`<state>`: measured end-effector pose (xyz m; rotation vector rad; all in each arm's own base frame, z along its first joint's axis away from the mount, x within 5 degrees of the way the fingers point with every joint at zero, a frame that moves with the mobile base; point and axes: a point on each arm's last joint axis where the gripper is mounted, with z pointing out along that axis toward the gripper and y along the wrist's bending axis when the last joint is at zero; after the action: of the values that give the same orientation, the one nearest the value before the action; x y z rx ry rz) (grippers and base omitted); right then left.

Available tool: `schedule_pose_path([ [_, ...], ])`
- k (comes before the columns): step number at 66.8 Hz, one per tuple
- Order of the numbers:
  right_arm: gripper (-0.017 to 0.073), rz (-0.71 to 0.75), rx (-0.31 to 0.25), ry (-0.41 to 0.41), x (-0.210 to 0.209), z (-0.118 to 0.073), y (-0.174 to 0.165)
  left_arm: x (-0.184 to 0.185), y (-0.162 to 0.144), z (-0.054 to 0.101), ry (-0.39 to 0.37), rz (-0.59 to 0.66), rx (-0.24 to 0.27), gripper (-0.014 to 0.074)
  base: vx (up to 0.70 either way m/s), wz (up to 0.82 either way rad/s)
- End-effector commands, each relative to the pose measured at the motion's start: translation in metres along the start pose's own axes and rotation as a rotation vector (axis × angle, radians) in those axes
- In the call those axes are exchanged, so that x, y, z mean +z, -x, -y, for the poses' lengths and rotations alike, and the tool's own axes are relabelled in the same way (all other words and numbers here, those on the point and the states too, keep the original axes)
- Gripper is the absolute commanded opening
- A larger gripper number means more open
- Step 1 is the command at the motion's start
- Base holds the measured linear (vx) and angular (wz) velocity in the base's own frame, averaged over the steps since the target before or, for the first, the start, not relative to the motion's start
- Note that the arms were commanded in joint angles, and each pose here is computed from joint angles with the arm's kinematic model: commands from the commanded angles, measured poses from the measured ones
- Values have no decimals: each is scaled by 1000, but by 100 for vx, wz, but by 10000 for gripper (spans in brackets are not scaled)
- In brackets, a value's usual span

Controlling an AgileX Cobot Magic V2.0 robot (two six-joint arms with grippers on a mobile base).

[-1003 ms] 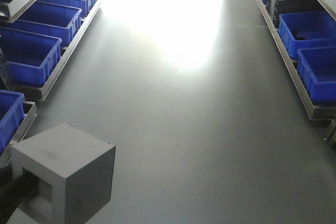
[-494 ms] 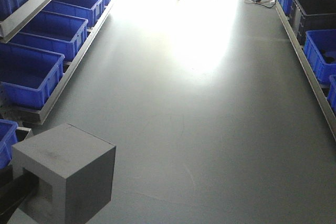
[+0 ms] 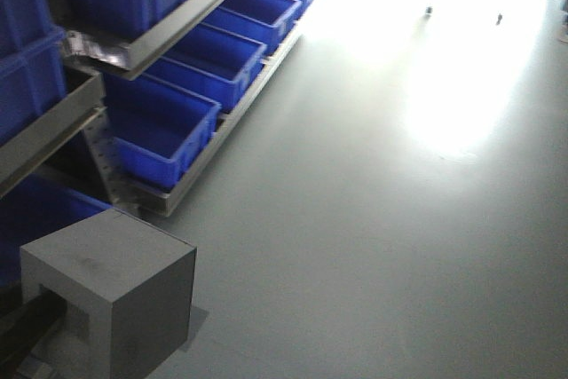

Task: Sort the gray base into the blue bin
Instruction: 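Turn and drive up to the empty blue bin on the shelf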

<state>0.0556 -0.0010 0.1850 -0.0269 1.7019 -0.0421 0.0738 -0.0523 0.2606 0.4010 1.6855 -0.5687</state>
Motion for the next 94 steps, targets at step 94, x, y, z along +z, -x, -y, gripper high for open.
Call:
schedule_pose_path([
  [94, -5, 81, -20, -3, 0, 0, 6, -2, 20, 4, -34, 136, -9, -7, 21, 81],
])
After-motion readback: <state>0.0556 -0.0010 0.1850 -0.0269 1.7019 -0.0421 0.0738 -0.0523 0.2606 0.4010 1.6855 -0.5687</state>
